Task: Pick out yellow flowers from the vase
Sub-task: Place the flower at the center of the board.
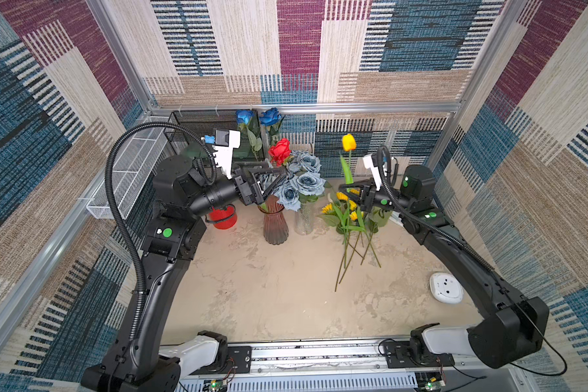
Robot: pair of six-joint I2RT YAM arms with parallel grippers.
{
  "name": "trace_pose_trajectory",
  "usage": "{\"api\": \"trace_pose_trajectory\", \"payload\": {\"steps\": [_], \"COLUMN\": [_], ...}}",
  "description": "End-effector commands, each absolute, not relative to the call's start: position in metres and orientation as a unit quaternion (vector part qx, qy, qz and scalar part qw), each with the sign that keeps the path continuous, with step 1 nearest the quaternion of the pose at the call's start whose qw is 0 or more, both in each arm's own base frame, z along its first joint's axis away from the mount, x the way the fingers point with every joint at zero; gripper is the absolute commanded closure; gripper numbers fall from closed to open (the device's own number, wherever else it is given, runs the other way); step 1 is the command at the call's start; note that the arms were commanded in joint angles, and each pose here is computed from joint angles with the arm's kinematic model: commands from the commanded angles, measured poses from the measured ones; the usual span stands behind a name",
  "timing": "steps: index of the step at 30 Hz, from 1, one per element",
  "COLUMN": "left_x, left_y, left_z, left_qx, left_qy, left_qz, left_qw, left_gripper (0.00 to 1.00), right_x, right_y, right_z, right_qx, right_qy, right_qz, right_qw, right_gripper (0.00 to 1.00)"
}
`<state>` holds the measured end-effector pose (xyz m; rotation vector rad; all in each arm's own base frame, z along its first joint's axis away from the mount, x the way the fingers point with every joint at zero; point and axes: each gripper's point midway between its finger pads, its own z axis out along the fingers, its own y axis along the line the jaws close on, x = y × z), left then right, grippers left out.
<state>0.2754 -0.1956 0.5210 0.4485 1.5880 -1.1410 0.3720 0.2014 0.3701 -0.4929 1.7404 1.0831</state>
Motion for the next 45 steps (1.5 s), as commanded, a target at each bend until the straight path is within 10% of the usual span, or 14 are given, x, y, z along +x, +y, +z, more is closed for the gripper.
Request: {"api": "trace_pose_trajectory", "payload": {"steps": [1,23,30,31,45], "left_x": [0.282,0.290,0.294,0.295,0.298], "left_y": [-0.188,-0.182,-0.184,-0.185,-0.181], "left_z": [0.515,0.459,0.462,0.461,0.468], "left_qx": [0.192,0.175,0.179,0.180,0.189], "left_qy": [0.667,0.718,0.719,0.720,0.726], "left_qz": [-0.442,-0.406,-0.406,-0.404,-0.383], "left_qw": [0.568,0.538,0.535,0.534,0.539], "left_gripper": [0.01,0.01,0.01,0.01,0.01], "right_x": [0.405,0.483,0.483,0.482,0.469], "right_y": [0.162,0.134,0.128,0.128,0.110], "right_z": [0.334,0.109,0.113,0.117,0.161], "right_qx": [-0.094,0.045,0.051,0.051,0.055], "right_qy": [0.772,0.915,0.919,0.919,0.919], "right_qz": [0.420,0.309,0.293,0.292,0.262], "right_qw": [0.468,0.254,0.259,0.261,0.290], "right_gripper": [1.00,0.99,0.24,0.01,0.04]}}
